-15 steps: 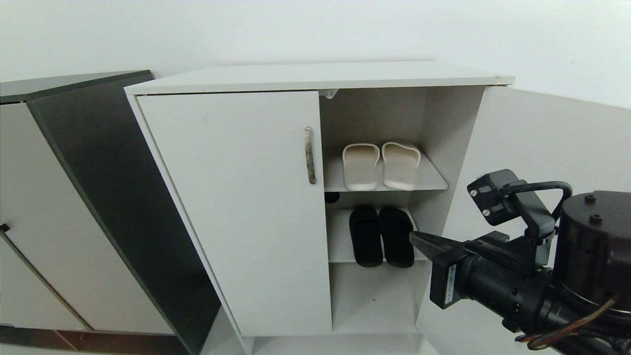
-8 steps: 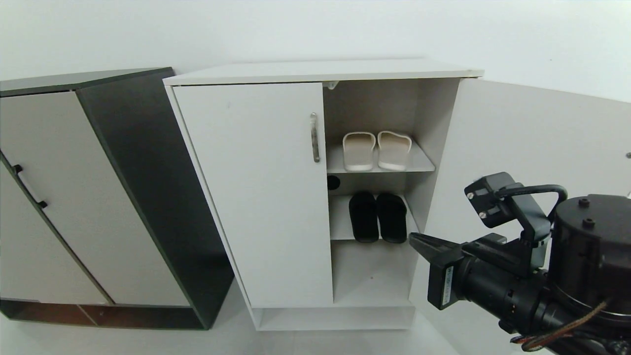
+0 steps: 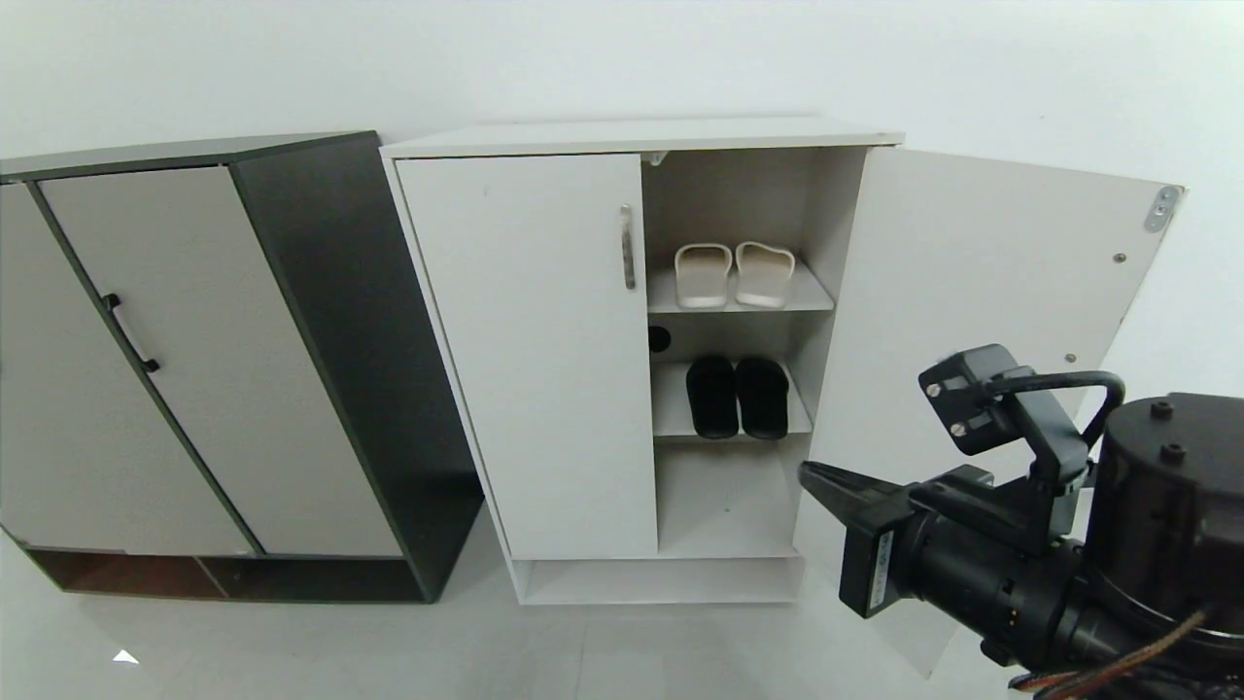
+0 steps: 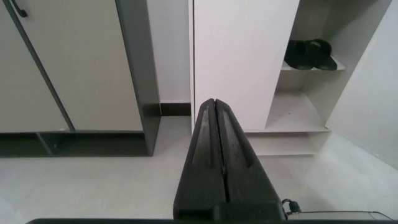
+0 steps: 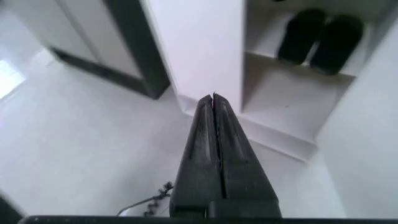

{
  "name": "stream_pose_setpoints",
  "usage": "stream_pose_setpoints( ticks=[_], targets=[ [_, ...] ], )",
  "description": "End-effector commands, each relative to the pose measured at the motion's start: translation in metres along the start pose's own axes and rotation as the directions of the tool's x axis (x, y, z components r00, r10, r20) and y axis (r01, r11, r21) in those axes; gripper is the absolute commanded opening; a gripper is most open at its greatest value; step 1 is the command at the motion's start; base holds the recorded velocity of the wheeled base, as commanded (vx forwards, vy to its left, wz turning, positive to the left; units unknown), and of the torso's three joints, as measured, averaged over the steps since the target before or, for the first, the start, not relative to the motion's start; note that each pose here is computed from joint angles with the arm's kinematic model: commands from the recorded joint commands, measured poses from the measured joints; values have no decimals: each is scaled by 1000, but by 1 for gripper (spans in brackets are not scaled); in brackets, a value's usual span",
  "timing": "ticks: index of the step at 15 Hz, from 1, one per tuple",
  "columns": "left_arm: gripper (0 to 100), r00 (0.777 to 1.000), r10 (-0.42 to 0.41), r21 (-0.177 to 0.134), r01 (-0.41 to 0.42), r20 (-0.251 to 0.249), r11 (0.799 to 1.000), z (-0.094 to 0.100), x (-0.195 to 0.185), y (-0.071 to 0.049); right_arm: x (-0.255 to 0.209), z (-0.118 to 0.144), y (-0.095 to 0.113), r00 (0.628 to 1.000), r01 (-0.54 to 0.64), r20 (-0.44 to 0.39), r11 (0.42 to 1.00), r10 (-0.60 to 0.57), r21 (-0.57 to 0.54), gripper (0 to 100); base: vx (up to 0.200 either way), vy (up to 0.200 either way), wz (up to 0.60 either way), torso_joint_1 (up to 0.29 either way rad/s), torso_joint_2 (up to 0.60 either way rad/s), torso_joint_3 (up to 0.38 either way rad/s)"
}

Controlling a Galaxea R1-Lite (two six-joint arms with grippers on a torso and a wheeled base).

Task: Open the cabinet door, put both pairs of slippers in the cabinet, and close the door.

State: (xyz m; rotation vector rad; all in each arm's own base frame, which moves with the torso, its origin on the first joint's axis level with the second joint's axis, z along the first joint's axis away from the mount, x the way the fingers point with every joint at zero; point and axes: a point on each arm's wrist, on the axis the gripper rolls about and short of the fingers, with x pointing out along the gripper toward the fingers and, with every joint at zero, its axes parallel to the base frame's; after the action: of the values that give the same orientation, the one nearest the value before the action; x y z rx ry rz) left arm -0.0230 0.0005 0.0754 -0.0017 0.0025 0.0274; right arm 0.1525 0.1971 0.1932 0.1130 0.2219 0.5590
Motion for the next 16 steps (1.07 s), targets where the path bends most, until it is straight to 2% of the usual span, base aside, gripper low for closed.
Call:
stream_pose_setpoints(
  ticks=[1,14,16],
  targets=[
    [0,1000,0,-1,0,-2,1000,0,0,0,1,-4,-1,1000,-3,-13,1000,3,-6,0,0,0,0,0,0,0],
    [0,1000,0,0,0,-2,1000,0,0,0,7,-5,-8,999,37,-19,999,-37,-11,0,0,0,0,0,0,0],
    [0,1000,2,-1,-2,-2,1000,0,0,0,7,-5,-8,999,39,-19,999,-39,-11,0,0,0,0,115,-168,-51]
  ],
)
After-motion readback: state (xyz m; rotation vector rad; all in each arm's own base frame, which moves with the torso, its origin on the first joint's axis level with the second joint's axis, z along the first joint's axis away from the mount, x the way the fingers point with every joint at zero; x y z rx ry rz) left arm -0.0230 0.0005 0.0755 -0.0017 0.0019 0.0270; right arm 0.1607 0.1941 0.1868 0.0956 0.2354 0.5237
